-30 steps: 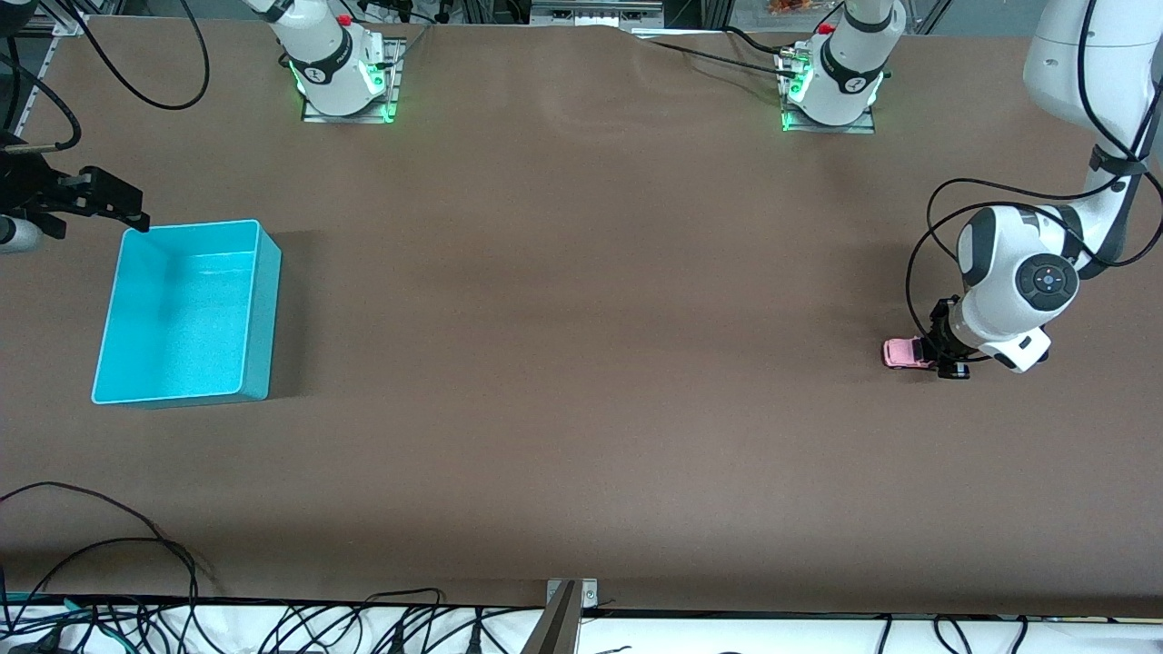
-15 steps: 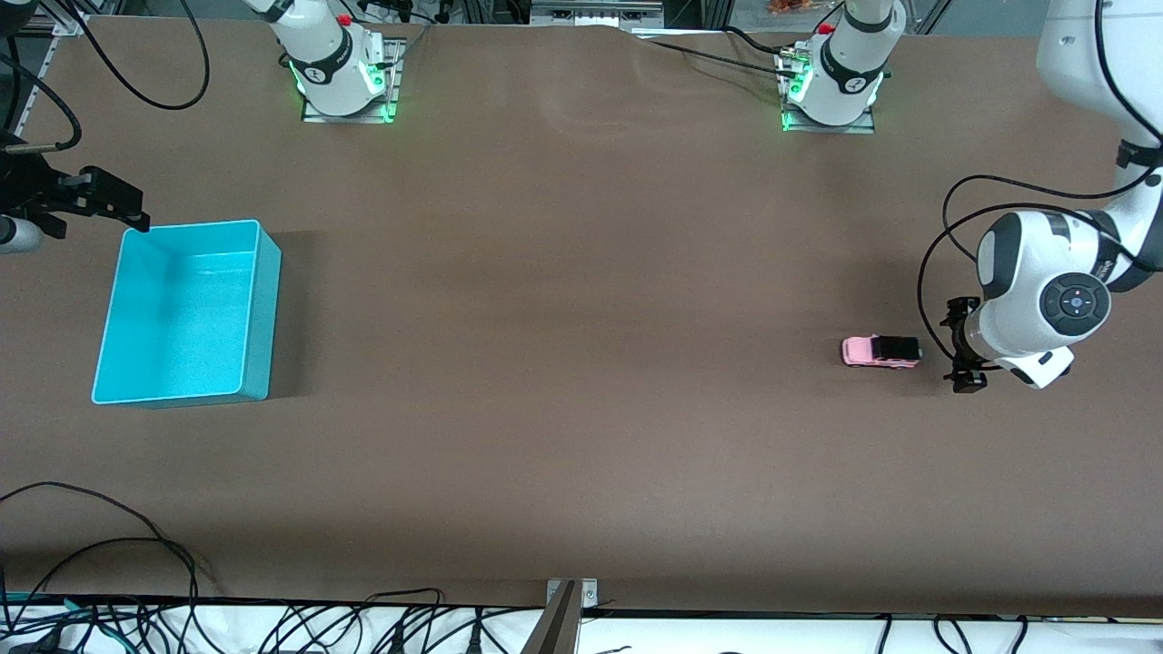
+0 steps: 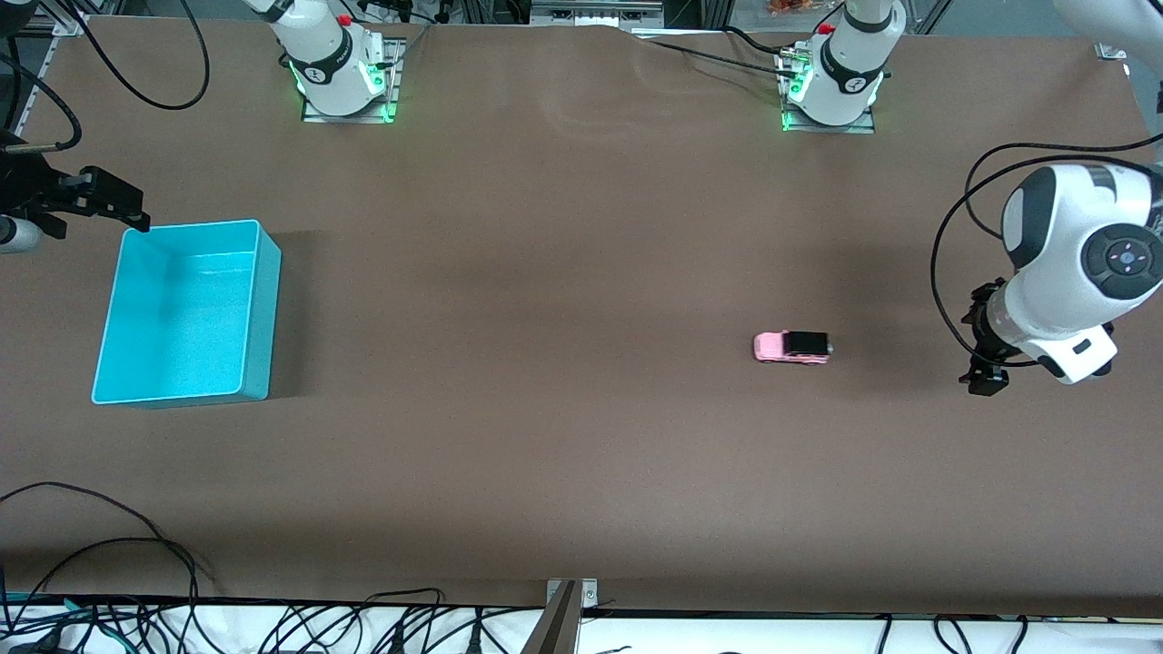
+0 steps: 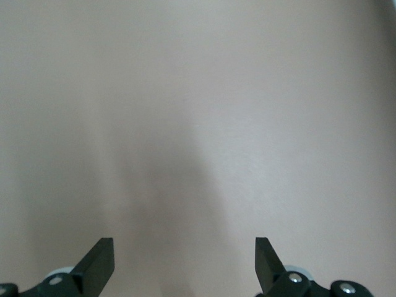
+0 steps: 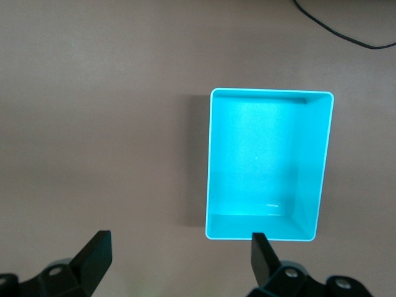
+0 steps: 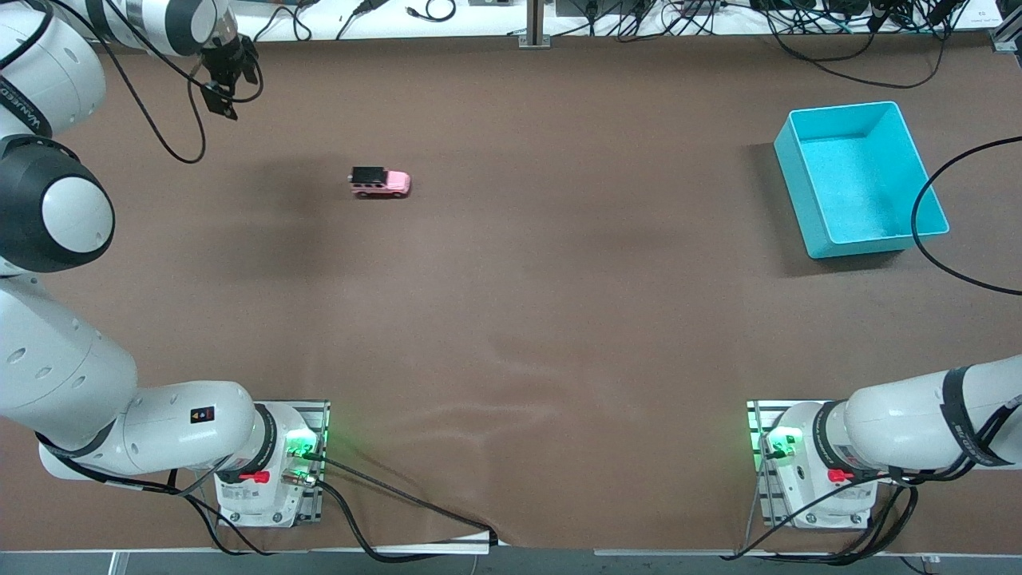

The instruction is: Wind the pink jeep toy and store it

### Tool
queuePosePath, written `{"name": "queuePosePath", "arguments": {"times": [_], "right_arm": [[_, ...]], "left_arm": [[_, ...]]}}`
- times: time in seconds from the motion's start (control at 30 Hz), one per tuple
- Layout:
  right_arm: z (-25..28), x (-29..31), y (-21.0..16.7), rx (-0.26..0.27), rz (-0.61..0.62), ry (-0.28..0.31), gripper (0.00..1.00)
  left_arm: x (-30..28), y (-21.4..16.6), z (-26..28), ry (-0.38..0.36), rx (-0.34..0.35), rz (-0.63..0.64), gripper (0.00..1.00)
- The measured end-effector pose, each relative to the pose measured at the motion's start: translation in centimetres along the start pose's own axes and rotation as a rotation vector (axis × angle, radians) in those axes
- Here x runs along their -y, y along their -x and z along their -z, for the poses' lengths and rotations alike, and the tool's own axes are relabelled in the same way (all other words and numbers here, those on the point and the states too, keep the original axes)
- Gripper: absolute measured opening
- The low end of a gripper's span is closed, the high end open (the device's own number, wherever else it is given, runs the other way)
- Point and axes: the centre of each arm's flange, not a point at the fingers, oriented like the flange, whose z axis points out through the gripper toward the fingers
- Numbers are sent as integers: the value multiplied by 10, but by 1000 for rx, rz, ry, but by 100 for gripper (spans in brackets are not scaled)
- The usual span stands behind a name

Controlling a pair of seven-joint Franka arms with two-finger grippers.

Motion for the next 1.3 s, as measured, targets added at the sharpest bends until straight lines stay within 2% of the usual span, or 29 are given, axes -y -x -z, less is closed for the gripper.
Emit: {"name": "queuePosePath", "arguments": {"times": [0.17, 0.37, 0.57, 0.73, 1.3], "right_arm": [[0, 0, 0, 0, 0, 0, 100], [0, 0, 0, 0, 0, 0, 100], [0, 0, 0, 0, 0, 0, 100], [0, 0, 0, 0, 0, 0, 100], [0, 0, 0, 0, 0, 0, 100]], "left_arm": [[-5, -2, 34, 44, -16, -141, 100], [-6, -13, 70, 49, -27, -379, 100], [-8, -20, 103, 100, 13, -572, 100], [-9, -24, 118, 123, 8, -733, 100], [-8, -23, 144, 218, 26, -1048, 100]]}}
